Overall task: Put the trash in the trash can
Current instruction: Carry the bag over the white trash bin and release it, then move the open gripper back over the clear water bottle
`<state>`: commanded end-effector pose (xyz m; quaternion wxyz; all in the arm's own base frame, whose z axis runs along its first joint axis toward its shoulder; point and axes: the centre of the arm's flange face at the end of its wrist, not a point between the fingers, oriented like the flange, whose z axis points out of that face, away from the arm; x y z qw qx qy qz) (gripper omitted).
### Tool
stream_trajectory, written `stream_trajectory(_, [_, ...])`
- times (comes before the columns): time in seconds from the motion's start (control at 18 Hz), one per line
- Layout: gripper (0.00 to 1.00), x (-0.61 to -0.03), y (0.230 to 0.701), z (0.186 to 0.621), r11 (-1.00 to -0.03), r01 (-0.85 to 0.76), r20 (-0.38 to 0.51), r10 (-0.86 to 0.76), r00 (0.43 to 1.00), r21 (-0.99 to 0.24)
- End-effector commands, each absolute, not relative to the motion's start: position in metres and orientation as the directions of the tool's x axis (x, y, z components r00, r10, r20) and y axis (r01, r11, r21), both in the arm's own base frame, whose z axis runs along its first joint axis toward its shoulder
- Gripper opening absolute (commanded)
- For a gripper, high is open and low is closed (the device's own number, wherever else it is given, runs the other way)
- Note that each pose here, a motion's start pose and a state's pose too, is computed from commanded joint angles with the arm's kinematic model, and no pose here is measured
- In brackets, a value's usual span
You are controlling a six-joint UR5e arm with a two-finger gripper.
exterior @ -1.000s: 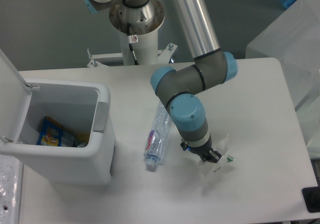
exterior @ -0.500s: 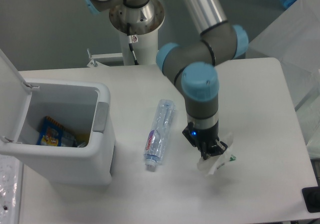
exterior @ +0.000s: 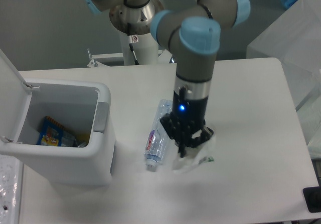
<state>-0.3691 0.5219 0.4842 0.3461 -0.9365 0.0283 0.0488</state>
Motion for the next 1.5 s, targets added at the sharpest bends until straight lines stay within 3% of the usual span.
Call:
stream_trajectory(0.33, [0.12, -0.31, 0.528, 0.543, -0.631, -0.035, 0.009, -0.067, 0.998, -0.775])
stream_trajectory(0.56, [0.12, -0.259, 0.528, 0.565, -0.606, -0.068, 0.007, -0.121, 0.993, -0.793])
stream_trajectory(0.89, [0.16, -0.192, 0.518, 0.533, -0.635, -0.091, 0.049, -0.199, 0.979, -0.767])
stream_trajectory(1.0, [0.64, -0.167, 0.523, 0.53, -0.634, -0.118, 0.051, -0.243, 0.969, -0.764])
stream_trajectory(1.06, [0.98, -0.167, 0.523, 0.532, -0.63, -0.123, 0.045, -0.244, 0.969, -0.767])
stream_trajectory(1.5, [1.0, -0.172, 0.525, 0.531, -0.638, -0.102, 0.059, -0.226, 0.972, -0.764])
